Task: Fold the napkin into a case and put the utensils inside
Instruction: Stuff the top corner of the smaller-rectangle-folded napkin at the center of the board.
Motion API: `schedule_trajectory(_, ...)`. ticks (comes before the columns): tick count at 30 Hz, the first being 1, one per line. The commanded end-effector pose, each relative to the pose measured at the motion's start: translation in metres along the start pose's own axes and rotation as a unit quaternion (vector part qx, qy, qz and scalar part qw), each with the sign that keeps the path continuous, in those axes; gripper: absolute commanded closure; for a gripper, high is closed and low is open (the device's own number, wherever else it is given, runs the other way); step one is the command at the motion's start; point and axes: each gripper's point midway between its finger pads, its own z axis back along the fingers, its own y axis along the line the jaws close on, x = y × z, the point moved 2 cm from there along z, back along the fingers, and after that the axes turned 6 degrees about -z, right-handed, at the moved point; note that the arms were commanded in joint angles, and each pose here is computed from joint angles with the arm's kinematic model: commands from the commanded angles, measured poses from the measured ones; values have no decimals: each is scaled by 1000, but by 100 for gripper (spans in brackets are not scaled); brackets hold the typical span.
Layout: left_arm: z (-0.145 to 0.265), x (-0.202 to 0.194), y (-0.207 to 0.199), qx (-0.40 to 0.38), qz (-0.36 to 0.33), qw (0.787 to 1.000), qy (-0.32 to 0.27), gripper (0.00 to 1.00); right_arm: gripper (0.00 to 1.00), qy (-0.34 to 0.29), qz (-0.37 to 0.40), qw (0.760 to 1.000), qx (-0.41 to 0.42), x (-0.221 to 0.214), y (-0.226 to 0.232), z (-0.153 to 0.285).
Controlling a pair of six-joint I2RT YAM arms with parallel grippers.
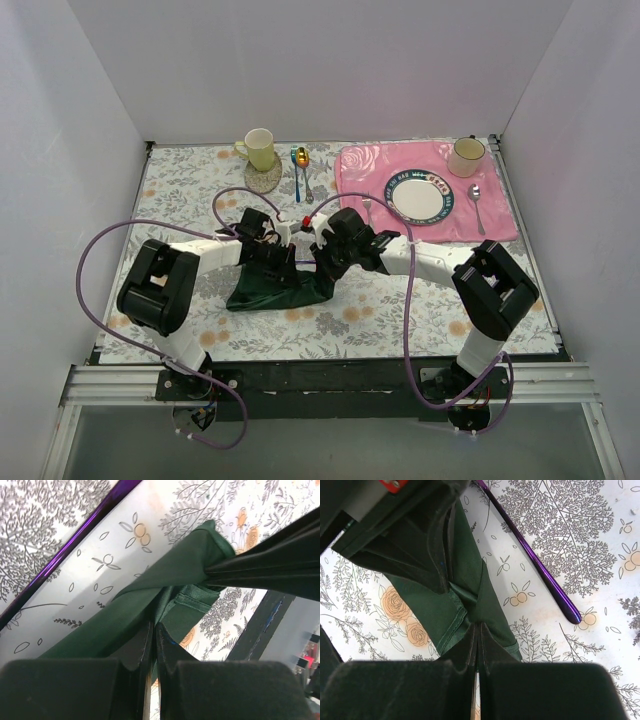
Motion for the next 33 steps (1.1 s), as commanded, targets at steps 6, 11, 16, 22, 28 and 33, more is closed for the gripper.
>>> schedule_trajectory(6,1,17,-12,-30,6,999,-17,100,99,-29,20,999,19,19,6,-1)
schedule_trajectory(11,0,25,-12,-35,15,999,-18,100,99,-31,21,999,24,19,7,-2)
schedule_trajectory(16,-5,33,-13,-39,17,999,-19,100,99,-30,21,999,27,19,8,-3)
schedule_trajectory(22,-15,31,-11,-44,31,998,-9,100,99,-24,34,999,21,14,3,-8)
schedule_trajectory(28,-23,29,-5,-42,59,997,-5,100,99,-5,39,999,7,0,-8,-20)
schedule_trajectory(33,-26,30,-2,-43,78,996,-6,100,99,18,37,999,-9,-18,-19,-28)
